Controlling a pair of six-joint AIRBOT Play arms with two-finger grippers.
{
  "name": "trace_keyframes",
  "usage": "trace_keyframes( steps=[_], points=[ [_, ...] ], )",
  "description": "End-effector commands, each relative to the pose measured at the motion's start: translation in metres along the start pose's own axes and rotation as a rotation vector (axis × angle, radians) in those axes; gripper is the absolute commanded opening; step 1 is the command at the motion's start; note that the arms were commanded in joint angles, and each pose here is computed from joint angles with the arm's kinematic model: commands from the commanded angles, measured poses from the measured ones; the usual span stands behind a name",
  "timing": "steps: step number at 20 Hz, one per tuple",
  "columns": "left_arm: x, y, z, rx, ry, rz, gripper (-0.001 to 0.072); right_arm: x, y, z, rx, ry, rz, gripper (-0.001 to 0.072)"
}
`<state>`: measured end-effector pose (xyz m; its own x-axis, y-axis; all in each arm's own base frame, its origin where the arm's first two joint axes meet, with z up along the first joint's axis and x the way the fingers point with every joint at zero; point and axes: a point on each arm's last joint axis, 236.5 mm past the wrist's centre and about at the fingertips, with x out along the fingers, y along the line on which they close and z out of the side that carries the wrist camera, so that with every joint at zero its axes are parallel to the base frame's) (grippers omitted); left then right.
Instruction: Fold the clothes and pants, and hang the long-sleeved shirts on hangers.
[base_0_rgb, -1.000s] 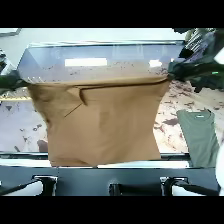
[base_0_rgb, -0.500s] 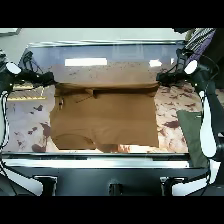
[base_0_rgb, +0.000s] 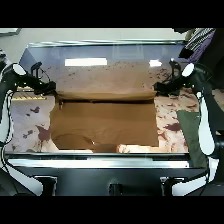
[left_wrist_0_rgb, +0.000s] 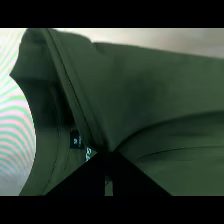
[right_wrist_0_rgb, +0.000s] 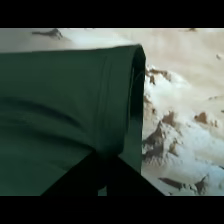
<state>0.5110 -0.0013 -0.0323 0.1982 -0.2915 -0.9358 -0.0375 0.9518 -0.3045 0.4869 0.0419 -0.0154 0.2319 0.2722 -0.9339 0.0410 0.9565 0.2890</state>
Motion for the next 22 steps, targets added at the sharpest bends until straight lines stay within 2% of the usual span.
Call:
trace_keyframes(
  steps=[1,11,12,13,14,15,16,18,22],
  points=[
    [0.009,0.006,-0.025,-0.002,0.114,0.012,0.0014,0.013,-0.005,-0.035,0.012,0.136,-0.003,0.0031],
    [0.026,0.009,-0.037,-0.014,0.181,0.005,0.0017,0.045,-0.017,-0.085,0.053,0.272,-0.008,0.0033],
    [0.027,0.009,-0.037,-0.015,0.182,0.005,0.0034,0.048,-0.018,-0.09,0.057,0.285,-0.009,0.0061],
    [0.027,0.009,-0.037,-0.016,0.181,0.006,0.0159,0.05,-0.019,-0.094,0.06,0.294,-0.01,0.0123],
    [0.025,0.009,-0.036,-0.023,0.178,0.007,0.0351,0.05,-0.019,-0.095,0.062,0.298,-0.009,0.0227],
    [0.022,0.01,-0.035,-0.024,0.172,0.008,0.0477,0.047,-0.017,-0.097,0.063,0.304,-0.005,0.0412],
    [0.013,0.012,-0.034,-0.025,0.161,0.013,0.0502,0.041,-0.017,-0.096,0.06,0.299,-0.006,0.046],
    [-0.017,0.02,-0.029,-0.04,0.11,0.024,0.0502,0.016,-0.02,-0.087,0.024,0.24,-0.009,0.0521],
    [-0.071,0.032,-0.058,-0.148,0.068,-0.062,0.0502,-0.058,-0.057,-0.07,0.047,0.049,0.0,0.0521]
  ],
)
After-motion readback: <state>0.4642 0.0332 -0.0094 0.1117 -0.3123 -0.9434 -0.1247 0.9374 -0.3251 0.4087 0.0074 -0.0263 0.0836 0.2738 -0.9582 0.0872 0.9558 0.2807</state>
